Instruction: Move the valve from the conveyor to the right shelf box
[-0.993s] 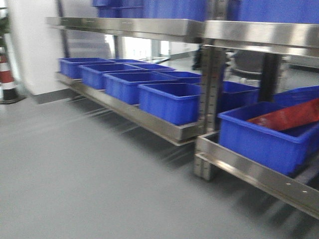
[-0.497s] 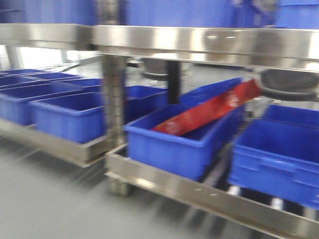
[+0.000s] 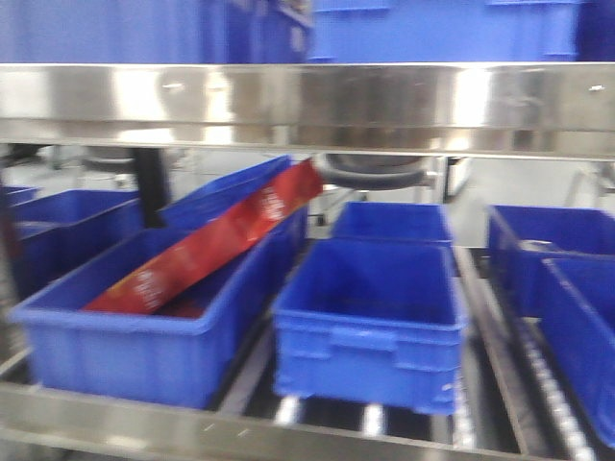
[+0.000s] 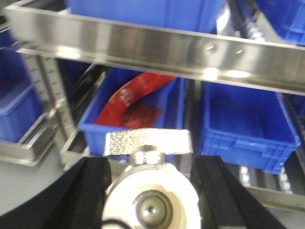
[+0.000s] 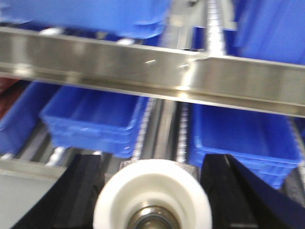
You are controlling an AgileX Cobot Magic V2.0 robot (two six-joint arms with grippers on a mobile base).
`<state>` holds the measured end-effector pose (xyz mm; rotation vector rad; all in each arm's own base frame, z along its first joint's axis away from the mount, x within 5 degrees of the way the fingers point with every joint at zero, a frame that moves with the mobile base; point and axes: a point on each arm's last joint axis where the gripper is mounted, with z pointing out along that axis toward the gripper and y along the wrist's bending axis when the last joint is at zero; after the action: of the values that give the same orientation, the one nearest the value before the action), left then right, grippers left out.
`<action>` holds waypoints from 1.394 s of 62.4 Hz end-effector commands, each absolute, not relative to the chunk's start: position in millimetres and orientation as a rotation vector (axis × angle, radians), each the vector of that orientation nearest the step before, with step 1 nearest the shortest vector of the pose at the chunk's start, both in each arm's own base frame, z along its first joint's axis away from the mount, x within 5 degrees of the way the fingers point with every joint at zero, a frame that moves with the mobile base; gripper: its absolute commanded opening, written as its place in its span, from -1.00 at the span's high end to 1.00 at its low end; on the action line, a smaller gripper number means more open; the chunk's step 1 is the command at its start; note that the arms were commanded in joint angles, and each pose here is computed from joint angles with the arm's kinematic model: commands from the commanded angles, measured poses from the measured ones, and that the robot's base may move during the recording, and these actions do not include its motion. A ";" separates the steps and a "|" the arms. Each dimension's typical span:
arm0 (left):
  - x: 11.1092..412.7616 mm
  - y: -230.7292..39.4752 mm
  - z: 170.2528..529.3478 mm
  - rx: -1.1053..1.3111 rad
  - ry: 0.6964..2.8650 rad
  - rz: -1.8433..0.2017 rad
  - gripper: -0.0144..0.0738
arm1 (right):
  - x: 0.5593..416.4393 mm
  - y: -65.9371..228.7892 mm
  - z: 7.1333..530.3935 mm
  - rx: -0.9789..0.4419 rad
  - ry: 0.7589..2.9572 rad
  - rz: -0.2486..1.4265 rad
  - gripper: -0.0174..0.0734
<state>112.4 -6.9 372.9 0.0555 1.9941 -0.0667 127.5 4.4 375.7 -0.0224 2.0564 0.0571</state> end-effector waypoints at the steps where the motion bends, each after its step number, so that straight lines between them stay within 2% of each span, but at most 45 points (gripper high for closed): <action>1: 112.4 -7.7 379.7 0.050 1.934 -0.078 0.93 | 128.4 3.5 384.5 -0.016 1.977 0.050 0.97; 87: 112.4 -7.7 379.7 0.050 1.934 -0.078 0.93 | 128.4 3.5 384.5 -0.016 1.977 0.050 0.97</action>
<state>112.4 -6.9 372.9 0.0555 1.9941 -0.0667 127.5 4.4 375.7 -0.0224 2.0564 0.0571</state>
